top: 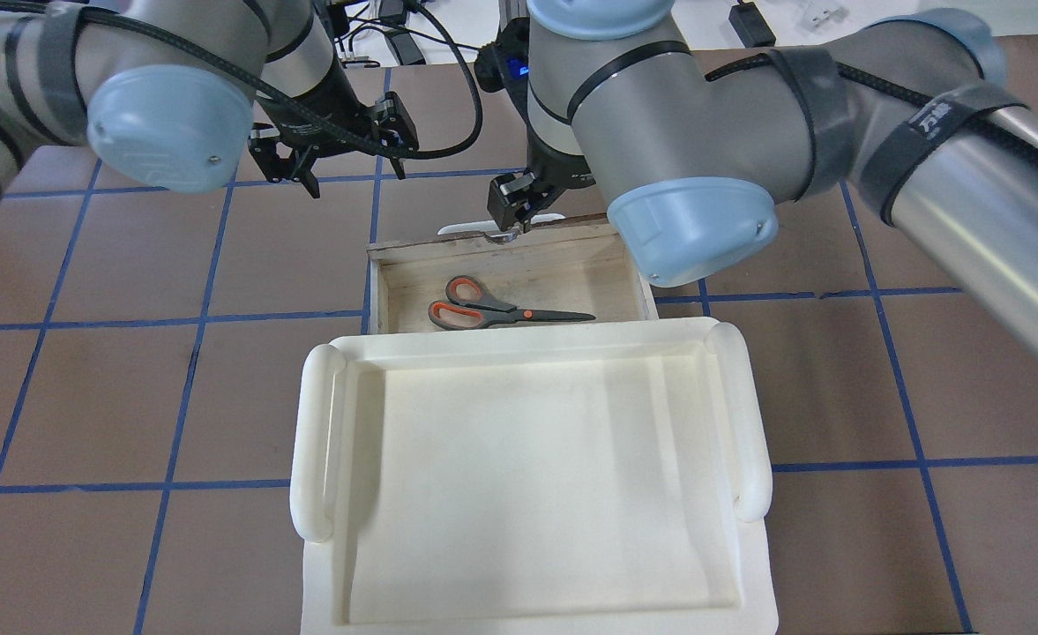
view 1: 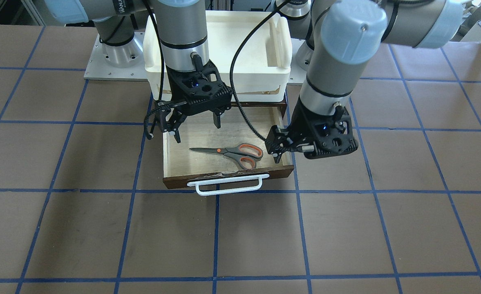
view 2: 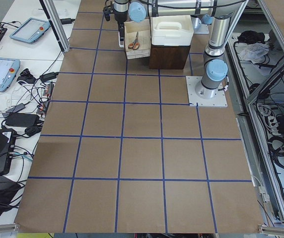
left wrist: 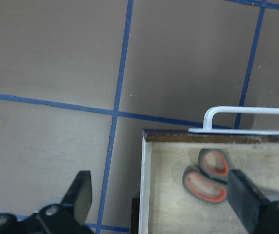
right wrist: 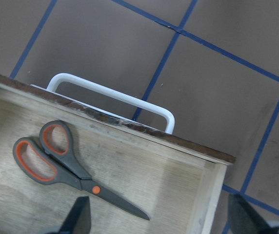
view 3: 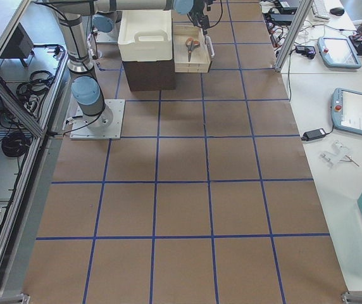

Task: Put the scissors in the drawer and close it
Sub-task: 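Raise the right gripper away while the left arm reaches behind the drawer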

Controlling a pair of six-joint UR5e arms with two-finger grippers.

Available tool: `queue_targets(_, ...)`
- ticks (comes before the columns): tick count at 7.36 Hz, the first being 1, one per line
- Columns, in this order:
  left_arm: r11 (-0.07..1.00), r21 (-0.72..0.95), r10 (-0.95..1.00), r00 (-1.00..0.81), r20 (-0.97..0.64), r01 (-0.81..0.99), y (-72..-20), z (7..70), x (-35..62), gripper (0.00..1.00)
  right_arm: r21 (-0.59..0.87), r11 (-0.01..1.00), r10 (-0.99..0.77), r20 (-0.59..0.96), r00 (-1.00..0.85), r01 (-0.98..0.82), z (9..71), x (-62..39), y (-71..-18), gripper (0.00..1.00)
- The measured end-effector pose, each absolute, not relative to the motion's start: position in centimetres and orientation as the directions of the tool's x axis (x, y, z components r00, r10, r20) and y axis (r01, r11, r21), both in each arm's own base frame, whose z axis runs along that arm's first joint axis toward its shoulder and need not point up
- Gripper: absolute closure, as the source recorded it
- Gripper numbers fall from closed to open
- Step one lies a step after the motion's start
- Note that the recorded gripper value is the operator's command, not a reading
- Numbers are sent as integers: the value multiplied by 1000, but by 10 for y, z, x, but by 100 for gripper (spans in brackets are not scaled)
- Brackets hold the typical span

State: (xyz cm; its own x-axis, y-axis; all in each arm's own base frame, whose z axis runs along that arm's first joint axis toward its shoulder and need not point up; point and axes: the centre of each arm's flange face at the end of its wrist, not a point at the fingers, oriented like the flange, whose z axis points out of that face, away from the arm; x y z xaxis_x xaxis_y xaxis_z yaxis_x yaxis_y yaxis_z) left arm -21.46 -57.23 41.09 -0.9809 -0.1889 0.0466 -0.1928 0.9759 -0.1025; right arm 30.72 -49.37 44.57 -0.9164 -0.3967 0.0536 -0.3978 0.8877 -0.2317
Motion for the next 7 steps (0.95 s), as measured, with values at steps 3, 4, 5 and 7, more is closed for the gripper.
queue_targets(3,967,-159,-188,-979,76,-198,-608,357,-264,0,-240,948,-205,45,-978,-210,468,213,-521,0)
queue_targets(4,967,-173,-176,-981,80,-188,-621,351,-281,0,-220,963,-149,44,-988,-155,474,184,-523,0)
queue_targets(5,968,-188,-155,-985,69,-166,-633,344,-302,0,-177,977,-108,46,-993,-115,479,162,-516,0)
queue_targets(7,973,-181,-135,-990,40,-140,-647,312,-332,0,-117,989,-88,38,-995,-92,476,149,-497,0)
